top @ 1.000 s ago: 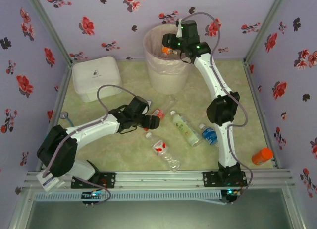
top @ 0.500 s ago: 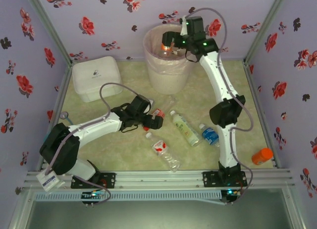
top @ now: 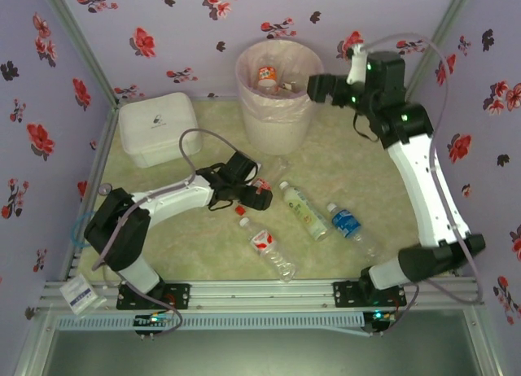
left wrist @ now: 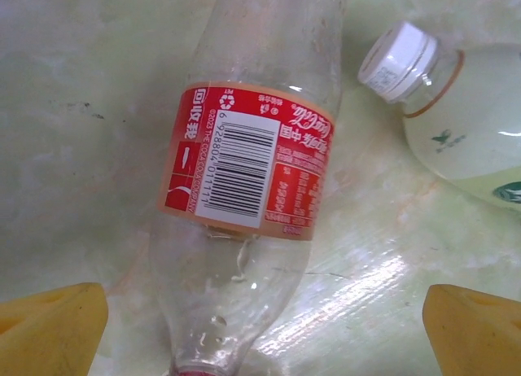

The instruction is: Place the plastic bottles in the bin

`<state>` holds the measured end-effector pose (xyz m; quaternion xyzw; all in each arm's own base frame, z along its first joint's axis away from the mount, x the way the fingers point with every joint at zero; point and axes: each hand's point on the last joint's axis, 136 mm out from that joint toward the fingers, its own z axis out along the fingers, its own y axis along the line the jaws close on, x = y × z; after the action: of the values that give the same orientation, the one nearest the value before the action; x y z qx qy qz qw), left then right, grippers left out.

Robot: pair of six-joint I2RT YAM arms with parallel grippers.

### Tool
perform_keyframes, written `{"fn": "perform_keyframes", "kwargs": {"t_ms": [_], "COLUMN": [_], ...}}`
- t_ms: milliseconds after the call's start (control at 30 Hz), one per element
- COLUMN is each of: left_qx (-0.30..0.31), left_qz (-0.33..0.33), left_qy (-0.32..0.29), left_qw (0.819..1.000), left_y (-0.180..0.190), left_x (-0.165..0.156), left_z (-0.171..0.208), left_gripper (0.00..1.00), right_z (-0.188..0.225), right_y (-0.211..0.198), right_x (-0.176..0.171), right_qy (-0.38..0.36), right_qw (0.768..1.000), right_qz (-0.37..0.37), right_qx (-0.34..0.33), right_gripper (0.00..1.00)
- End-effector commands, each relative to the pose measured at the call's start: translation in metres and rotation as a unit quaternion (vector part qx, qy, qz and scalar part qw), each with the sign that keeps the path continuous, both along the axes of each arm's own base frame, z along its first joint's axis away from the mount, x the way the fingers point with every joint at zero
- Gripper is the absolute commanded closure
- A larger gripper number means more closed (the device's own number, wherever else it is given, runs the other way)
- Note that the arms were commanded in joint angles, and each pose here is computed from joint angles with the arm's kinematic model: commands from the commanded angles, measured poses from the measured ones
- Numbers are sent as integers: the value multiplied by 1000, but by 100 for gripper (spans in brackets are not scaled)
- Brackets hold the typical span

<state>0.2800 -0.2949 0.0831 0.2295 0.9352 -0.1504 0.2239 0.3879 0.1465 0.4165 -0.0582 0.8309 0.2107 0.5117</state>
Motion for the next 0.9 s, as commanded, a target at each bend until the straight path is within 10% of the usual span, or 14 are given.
{"fn": "perform_keyframes", "kwargs": {"t_ms": [0, 400, 867], "left_qx": [49, 79, 84], "left_qz": [-17, -30, -16], "left_qy": [-9, -12, -40], "left_qw": [999, 996, 996], "left_y": [6, 0, 10], "left_x": [4, 19, 23], "left_z": [-9, -36, -22], "left_gripper": [0, 12, 57], "right_z": [-28, -119, -160], "right_y": [-21, -70, -34], "right_x": [-28, -123, -112], "right_qy": [19, 71, 133], "right_qw": [999, 986, 973], "right_qz": [-24, -130, -82], "right_qx": [-15, 75, 169], "right_gripper": [1, 0, 1]}}
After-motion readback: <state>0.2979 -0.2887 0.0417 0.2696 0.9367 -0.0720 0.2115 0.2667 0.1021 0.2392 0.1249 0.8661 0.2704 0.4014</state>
